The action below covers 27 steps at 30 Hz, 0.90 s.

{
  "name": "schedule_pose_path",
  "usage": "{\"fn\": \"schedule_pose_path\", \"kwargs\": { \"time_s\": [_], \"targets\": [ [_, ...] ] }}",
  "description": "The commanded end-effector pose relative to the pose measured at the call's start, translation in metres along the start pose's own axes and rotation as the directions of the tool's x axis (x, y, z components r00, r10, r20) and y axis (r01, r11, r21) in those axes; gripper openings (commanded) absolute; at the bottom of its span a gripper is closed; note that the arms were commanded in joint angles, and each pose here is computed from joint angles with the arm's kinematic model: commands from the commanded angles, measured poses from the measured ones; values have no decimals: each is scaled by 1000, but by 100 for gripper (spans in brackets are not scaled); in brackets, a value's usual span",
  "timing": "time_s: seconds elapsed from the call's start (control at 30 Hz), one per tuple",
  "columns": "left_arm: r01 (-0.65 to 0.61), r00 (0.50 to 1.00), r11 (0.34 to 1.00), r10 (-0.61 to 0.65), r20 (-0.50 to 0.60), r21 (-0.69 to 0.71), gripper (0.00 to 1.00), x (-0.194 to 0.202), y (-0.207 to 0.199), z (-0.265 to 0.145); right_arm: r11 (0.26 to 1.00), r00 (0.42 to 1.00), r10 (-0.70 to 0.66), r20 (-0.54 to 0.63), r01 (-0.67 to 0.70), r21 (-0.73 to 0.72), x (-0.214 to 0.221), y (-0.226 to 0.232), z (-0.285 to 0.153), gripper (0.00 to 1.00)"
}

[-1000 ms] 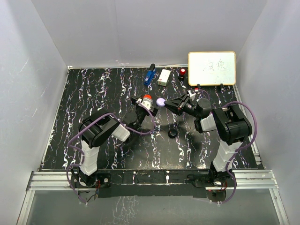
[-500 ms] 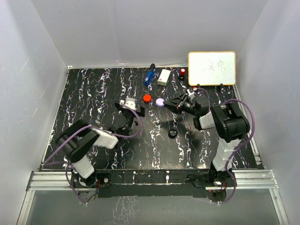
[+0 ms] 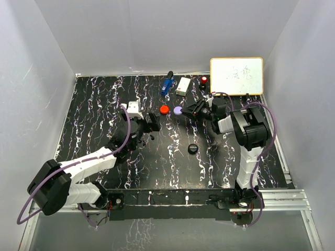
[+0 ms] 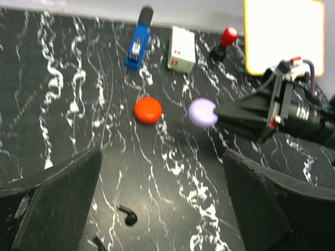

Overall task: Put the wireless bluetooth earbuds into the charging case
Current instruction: Place the charging case at the center of the board.

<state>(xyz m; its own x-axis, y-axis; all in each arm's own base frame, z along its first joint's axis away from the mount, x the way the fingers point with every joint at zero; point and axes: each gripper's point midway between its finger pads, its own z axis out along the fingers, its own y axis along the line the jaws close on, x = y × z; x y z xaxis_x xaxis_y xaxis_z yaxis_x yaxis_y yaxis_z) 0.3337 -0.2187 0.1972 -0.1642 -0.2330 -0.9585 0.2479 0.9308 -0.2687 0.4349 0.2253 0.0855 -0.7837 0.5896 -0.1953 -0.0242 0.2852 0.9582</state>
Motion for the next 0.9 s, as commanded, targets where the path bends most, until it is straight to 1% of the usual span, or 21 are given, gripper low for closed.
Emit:
{"fn": "schedule_pose_path", "kwargs": {
  "time_s": [0.0, 0.2, 0.43, 0.5, 0.6, 0.7, 0.83, 0.87],
  "targets": [
    [88, 990, 996, -87, -108, 10, 99, 22, 1, -16, 996, 996, -79, 44, 77, 38, -22, -9, 14, 0],
    [97, 988, 995, -95, -124, 10, 99, 27, 2, -20, 993, 996, -77, 47, 73, 91, -28, -29, 25, 0],
    [98, 986, 995, -96, -135, 10, 99, 31, 2, -19, 990, 995, -79, 52, 73, 121, -34, -36, 30, 0],
    [97, 986, 995, -95, -138, 9, 99, 32, 2, -18, 989, 995, -84, 51, 77, 126, -35, -36, 31, 9],
    [99, 985, 995, -97, -141, 7, 99, 33, 2, -18, 989, 995, -87, 53, 80, 128, -35, -34, 29, 31],
    [100, 985, 995, -99, -140, 3, 99, 32, 3, -18, 987, 994, -93, 65, 83, 138, -34, -33, 23, 50],
    [101, 985, 995, -100, -143, 0, 99, 31, 3, -19, 986, 992, -102, 77, 91, 137, -29, -28, 7, 67],
    [101, 984, 995, -100, -144, 2, 99, 30, 2, -20, 987, 990, -108, 85, 97, 128, -27, -23, 0, 74]
  ]
}}
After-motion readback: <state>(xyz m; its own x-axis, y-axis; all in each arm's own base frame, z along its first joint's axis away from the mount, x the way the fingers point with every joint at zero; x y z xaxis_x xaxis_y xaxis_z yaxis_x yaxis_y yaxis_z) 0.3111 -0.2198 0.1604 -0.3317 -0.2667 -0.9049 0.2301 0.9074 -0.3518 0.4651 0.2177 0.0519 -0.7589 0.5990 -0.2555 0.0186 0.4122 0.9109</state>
